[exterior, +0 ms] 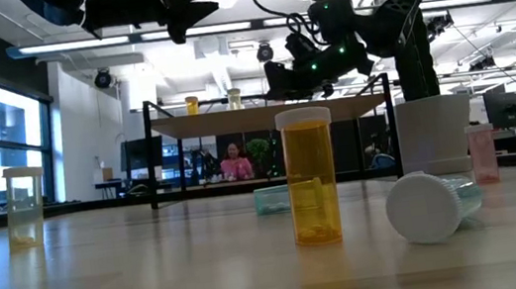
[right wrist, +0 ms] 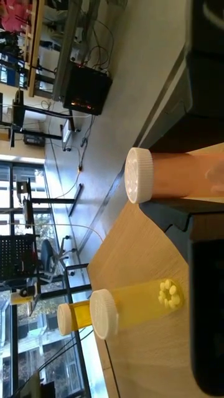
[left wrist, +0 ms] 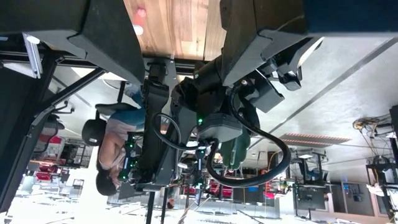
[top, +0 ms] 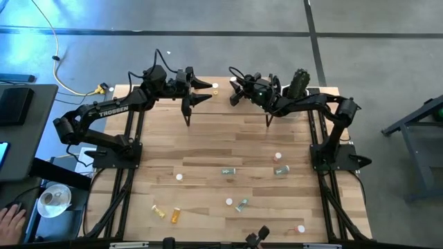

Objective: Pick and place medicine bottles onto shelf by color
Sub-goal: Put the top left pink pill bottle on the shelf

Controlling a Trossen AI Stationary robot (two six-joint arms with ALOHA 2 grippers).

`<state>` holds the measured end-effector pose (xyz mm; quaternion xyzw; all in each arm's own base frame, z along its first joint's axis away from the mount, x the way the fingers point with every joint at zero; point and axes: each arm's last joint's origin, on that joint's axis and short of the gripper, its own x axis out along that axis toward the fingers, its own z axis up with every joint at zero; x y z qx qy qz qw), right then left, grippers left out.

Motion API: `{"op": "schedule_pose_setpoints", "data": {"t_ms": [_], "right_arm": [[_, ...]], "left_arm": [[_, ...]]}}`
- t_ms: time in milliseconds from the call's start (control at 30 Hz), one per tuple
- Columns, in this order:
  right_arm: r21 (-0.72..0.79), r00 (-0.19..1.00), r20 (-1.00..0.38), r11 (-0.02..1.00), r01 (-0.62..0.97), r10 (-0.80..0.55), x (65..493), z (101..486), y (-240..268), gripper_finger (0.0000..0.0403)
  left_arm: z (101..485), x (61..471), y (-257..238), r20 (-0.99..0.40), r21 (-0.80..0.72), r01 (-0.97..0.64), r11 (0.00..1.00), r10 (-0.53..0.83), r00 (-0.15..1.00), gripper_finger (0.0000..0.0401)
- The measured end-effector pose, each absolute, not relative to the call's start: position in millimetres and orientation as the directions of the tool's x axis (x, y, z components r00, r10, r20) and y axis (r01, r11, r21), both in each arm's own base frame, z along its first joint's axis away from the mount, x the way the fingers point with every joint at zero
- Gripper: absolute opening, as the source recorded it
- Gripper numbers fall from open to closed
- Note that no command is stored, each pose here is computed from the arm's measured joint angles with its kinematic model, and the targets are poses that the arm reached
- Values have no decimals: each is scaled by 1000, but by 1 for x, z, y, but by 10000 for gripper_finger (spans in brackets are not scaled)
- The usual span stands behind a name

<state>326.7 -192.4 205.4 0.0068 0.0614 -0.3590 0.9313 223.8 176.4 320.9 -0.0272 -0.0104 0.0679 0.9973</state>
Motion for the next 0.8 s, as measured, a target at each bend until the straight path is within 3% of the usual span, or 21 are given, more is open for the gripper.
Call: {"op": "schedule_pose_setpoints", "data": {"t_ms": [800], "right_arm": [[-49,762,-120,771,635,-636,329,205,-188,92]], "left_arm": [[321,224,176,17,-56,-135,989,136,991,204]]}}
